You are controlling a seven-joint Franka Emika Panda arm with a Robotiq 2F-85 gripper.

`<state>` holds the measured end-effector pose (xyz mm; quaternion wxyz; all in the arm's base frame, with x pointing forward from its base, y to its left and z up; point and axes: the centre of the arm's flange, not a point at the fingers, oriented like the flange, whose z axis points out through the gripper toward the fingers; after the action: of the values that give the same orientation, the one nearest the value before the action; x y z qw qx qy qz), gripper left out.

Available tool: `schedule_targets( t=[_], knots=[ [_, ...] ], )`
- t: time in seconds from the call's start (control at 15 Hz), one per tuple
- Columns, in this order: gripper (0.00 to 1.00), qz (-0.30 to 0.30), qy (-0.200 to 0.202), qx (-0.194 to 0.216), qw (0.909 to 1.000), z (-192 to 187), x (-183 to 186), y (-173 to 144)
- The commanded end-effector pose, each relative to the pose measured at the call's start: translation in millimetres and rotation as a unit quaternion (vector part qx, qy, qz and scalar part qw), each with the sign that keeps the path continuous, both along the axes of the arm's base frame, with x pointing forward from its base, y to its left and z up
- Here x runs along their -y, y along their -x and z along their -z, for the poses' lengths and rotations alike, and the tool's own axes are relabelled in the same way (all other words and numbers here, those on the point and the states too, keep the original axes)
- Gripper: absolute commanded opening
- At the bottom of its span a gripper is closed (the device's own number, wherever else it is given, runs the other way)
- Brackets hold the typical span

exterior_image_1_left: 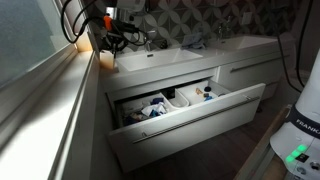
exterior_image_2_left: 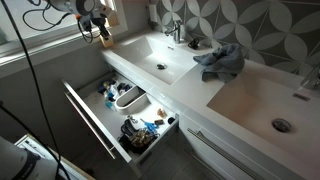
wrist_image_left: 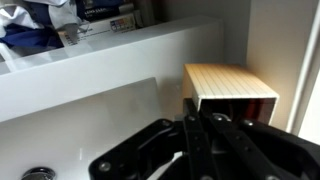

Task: Place the orange box between the sinks

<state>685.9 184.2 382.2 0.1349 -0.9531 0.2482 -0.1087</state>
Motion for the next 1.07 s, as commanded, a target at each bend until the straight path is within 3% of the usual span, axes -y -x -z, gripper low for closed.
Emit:
schedule_targets(
  t=[0.0, 0.2, 0.53, 0.73, 0.8, 1.0],
  knots=[
    [0.01, -0.014, 0.046, 0.013, 0.9987, -55, 29, 29],
    [0.01, -0.004, 0.126, 0.009, 0.9919, -83, 60, 65],
    [0.01, 0.077, 0.240, -0.007, 0.9678, -109, 93, 136],
    [0.01, 0.109, 0.263, -0.040, 0.9576, -108, 98, 178],
    [0.01, 0.090, 0.252, -0.032, 0.9630, -106, 98, 134],
    [0.06, 0.090, 0.254, -0.033, 0.9624, -109, 96, 143]
  ],
)
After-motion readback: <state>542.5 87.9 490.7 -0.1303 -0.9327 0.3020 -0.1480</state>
